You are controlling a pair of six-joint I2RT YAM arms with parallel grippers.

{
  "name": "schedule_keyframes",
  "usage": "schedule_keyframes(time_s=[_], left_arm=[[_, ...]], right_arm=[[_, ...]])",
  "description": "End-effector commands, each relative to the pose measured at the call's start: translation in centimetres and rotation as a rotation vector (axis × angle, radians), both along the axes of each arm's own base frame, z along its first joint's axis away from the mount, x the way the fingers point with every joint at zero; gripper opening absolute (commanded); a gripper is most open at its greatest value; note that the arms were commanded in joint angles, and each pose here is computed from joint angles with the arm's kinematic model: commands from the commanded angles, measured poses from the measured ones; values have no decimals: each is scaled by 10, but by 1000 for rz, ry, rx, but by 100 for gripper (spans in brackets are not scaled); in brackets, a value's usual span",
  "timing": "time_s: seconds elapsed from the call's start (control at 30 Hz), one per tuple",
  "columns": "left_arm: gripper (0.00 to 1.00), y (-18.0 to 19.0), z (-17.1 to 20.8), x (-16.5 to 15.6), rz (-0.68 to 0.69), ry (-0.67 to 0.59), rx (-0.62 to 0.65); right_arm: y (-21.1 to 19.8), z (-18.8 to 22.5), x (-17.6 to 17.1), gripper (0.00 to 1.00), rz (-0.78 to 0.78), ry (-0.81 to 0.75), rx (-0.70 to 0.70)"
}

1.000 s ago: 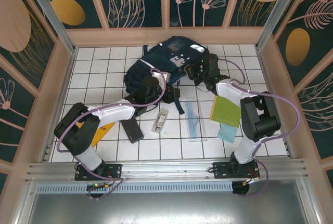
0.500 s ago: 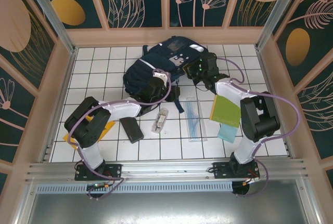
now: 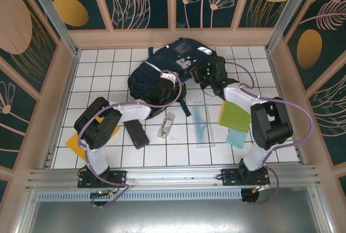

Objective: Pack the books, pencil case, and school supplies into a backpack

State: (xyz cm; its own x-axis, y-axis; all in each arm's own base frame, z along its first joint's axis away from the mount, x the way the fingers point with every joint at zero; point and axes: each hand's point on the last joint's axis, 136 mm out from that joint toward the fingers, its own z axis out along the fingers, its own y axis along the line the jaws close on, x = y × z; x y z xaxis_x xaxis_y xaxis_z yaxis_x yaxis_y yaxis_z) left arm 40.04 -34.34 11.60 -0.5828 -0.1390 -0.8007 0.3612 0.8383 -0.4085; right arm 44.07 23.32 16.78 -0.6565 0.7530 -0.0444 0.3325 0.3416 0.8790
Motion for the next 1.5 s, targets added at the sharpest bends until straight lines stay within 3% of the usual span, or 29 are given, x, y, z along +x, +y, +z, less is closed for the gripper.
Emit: schedule_keyframes(time_s=[0.0,0.13,0.23,0.3,0.43,0.67,0.83,1.07,1.47], left_arm=[[39,-2,34,17,38,-123,-40],[45,-9,39,20,17,-148,-56],[42,-15,41,22,3,-157,-74],[32,-15,40,23,7,-161,-79],[0,-12,37,23,14,-164,-50],[0,-1,38,1,-25,-132,-56],[0,-5,26,-20,-109,-30,-35],[0,19,2,-21,-28,57,107],[0,45,-22,-34,33,194,169]], right_arm=[[21,48,-17,0,85,-101,86],[23,42,-21,0,83,-84,97],[24,40,-24,0,80,-77,97],[23,38,-25,0,77,-74,99],[21,33,-25,0,69,-72,97],[3,26,-10,0,23,-90,31],[-11,22,5,0,-11,-110,-32],[-21,22,10,0,-27,-135,-117],[-48,21,19,0,-105,-165,-203]])
